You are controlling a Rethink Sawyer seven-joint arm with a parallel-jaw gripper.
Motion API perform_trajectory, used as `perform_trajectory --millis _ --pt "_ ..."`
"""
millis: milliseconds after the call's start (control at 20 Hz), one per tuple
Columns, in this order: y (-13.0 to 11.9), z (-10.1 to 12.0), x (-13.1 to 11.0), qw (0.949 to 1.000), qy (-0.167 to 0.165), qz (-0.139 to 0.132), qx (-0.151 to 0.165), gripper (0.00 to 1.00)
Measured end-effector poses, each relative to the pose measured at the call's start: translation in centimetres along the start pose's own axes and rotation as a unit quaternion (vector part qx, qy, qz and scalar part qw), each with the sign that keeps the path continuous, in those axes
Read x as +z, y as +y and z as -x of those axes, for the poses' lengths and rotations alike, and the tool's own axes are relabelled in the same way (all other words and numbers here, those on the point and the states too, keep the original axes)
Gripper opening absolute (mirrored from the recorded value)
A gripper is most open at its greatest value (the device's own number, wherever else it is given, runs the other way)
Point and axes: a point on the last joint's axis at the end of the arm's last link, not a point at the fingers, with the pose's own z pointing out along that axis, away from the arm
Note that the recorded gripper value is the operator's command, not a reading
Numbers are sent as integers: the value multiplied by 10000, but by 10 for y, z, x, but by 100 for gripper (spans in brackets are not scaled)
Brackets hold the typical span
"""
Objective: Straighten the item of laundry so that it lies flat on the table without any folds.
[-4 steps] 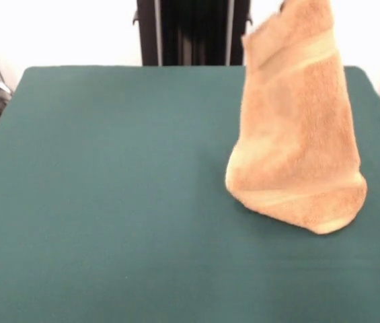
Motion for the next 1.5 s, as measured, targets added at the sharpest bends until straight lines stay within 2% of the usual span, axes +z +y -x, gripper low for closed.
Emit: perform_trajectory --millis 150,350,700,1150,1500 --pt "4 -17 -11 10000 -68 -48 25 0" --pt "8 -56 -32 9996 -246 -50 121 0" --pt "6 -83 -39 9981 -559 -118 248 0" --pt "1 -89 -26 9937 -1057 -137 335 0" --pt "0 -88 -22 9928 -1139 -158 344 0"
